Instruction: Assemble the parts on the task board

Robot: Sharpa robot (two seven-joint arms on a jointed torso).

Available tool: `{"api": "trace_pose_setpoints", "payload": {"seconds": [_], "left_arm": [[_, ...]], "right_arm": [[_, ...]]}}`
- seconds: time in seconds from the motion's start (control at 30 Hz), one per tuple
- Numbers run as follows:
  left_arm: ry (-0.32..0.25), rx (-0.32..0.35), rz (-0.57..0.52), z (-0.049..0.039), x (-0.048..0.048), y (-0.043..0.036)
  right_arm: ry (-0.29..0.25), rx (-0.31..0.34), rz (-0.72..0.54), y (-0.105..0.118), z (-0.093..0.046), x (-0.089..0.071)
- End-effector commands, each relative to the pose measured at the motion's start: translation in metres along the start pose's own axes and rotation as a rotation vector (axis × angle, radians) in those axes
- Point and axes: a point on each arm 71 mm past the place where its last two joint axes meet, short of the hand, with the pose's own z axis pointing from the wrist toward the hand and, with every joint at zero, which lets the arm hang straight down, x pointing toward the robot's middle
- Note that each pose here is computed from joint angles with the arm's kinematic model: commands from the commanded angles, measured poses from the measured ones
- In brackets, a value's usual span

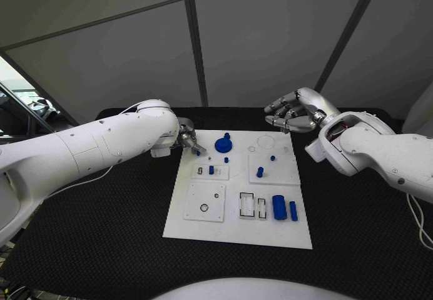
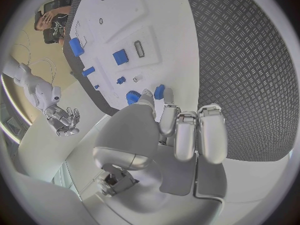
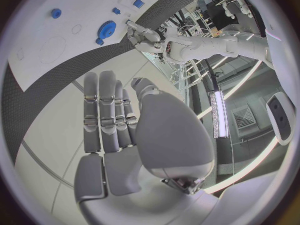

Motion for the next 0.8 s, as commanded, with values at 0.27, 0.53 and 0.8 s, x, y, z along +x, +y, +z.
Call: {"api": "trace_pose_setpoints", "payload": {"seconds": [0.27,0.53,0.8], "left_arm": [[-0.014,0.010,-0.021,-0.0001,-0.0021,-0.0001],[-0.010,0.007,-0.047,-0.0008,-0.0026,0.0044],[-0.019,0.021,-0.077,-0.0025,-0.0034,0.0072]], "right_arm": [[0.003,-0.009,0.002,0.0018,0.0011,0.0001],[0.003,-0.005,0.001,0.0006,0.0007,-0.0008],[0.008,-0.003,0.000,0.0002,0.0012,-0.0003]]}}
